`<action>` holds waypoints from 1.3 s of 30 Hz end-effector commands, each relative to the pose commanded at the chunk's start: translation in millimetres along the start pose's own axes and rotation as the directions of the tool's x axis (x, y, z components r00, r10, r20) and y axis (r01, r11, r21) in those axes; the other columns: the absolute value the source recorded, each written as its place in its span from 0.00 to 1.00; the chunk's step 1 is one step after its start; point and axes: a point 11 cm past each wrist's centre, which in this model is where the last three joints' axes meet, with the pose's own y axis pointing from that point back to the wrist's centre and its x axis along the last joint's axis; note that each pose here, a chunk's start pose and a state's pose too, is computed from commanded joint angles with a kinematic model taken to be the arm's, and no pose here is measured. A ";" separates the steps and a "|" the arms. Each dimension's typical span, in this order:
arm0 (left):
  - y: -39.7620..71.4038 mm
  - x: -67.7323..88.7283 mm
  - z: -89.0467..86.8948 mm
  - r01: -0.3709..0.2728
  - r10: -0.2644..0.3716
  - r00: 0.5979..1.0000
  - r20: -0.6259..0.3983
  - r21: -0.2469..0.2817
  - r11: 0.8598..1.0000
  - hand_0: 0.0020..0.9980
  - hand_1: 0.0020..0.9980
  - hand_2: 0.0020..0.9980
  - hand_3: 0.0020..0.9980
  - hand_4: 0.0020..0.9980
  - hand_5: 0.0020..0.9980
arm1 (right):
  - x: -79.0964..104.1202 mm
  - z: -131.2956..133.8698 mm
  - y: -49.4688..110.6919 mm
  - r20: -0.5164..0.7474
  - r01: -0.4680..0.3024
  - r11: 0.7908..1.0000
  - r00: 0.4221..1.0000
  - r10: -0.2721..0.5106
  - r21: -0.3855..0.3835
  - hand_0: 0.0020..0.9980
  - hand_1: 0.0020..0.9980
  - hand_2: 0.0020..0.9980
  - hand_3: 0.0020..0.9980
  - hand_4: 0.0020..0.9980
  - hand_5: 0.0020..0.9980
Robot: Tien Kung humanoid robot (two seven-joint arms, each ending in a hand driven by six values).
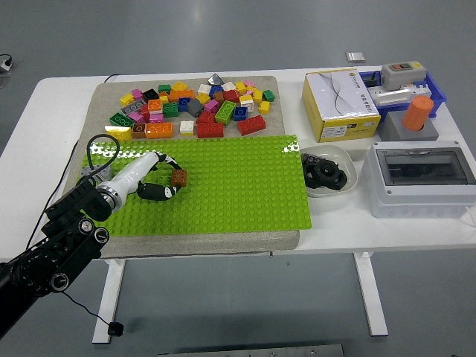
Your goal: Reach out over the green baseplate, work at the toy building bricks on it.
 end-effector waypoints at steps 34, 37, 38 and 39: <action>-0.2 -3.6 -3.6 0.007 -0.007 1.000 -0.011 -0.003 1.000 0.85 0.94 0.89 0.60 0.83 0.26 | 0.5 2.5 0.1 0.000 -0.001 1.000 1.000 0.001 -0.003 0.69 0.57 0.72 0.71 0.75 0.82; -0.2 -4.0 -4.1 0.008 -0.008 1.000 -0.012 -0.002 1.000 0.85 0.94 0.89 0.60 0.83 0.26 | 0.5 2.1 0.1 0.000 -0.001 1.000 1.000 0.001 -0.002 0.69 0.57 0.72 0.71 0.75 0.82; -0.3 -4.1 -4.2 0.009 -0.009 1.000 -0.013 -0.002 1.000 0.85 0.94 0.89 0.60 0.83 0.26 | 0.5 1.9 0.1 0.000 -0.001 1.000 1.000 0.001 -0.001 0.69 0.57 0.72 0.71 0.75 0.82; -0.3 -4.1 -4.2 0.009 -0.010 1.000 -0.013 -0.002 1.000 0.85 0.94 0.90 0.60 0.85 0.28 | 0.4 1.7 0.1 0.000 -0.001 1.000 1.000 0.001 -0.001 0.69 0.57 0.72 0.71 0.75 0.82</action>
